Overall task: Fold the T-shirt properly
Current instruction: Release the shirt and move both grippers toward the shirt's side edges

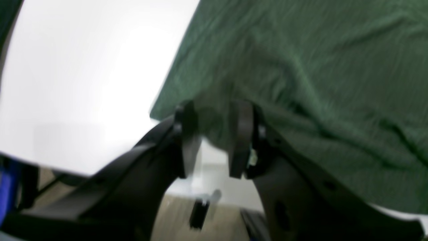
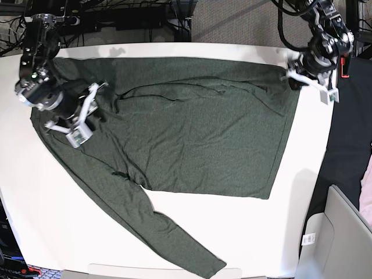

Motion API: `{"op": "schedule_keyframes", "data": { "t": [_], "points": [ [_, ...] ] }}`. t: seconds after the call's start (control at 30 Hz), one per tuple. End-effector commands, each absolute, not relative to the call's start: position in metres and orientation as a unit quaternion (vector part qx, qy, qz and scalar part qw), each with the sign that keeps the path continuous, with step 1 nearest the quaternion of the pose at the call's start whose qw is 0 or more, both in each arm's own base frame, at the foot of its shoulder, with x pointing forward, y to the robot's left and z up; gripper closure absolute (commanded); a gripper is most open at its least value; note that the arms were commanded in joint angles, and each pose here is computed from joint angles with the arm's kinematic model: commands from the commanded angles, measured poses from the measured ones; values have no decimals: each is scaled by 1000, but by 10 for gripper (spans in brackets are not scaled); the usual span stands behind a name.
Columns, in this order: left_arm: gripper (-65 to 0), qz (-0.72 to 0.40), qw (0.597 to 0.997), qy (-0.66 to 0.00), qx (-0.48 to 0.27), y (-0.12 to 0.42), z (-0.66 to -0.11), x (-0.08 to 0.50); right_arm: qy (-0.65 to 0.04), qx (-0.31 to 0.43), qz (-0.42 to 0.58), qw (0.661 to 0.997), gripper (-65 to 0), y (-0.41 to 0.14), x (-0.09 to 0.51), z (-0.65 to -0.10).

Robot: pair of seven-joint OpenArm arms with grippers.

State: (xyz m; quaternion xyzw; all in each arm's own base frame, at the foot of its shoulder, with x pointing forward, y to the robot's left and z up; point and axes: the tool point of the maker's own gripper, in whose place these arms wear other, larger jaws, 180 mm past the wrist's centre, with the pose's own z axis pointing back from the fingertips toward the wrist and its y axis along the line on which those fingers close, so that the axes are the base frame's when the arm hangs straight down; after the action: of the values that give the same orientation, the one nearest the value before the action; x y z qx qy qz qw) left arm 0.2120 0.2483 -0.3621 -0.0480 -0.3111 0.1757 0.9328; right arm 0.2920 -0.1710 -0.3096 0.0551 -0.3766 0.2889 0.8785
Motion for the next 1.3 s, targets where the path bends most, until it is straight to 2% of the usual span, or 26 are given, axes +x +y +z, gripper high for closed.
{"op": "schedule_keyframes", "data": {
  "t": [0.0,0.2,0.33,0.6,0.9,1.03,1.27],
  "points": [
    [-178,167,921,-349,-49,251,-344,231,-400,35,282,871,-197,-184,301,-293],
    [-178,160,890,-421,-73,246,-303,294,-431,-9,225,874,-197,-229,313,-270],
    [-178,120,889,-431,-99,225,-293,333,-441,-20,180,879,-197,-258,322,-264],
    [-178,83,898,-419,-104,200,-312,386,-443,-4,118,889,-197,-289,348,-270],
    [-178,49,875,-478,-61,190,-326,452,-442,42,69,893,-197,-300,386,-276],
    [-180,46,873,-482,-53,189,-342,469,-440,55,55,895,-197,-303,395,-278],
    [-266,74,873,-478,-61,195,-359,492,-445,60,51,892,-197,-304,402,-274]
  ]
}}
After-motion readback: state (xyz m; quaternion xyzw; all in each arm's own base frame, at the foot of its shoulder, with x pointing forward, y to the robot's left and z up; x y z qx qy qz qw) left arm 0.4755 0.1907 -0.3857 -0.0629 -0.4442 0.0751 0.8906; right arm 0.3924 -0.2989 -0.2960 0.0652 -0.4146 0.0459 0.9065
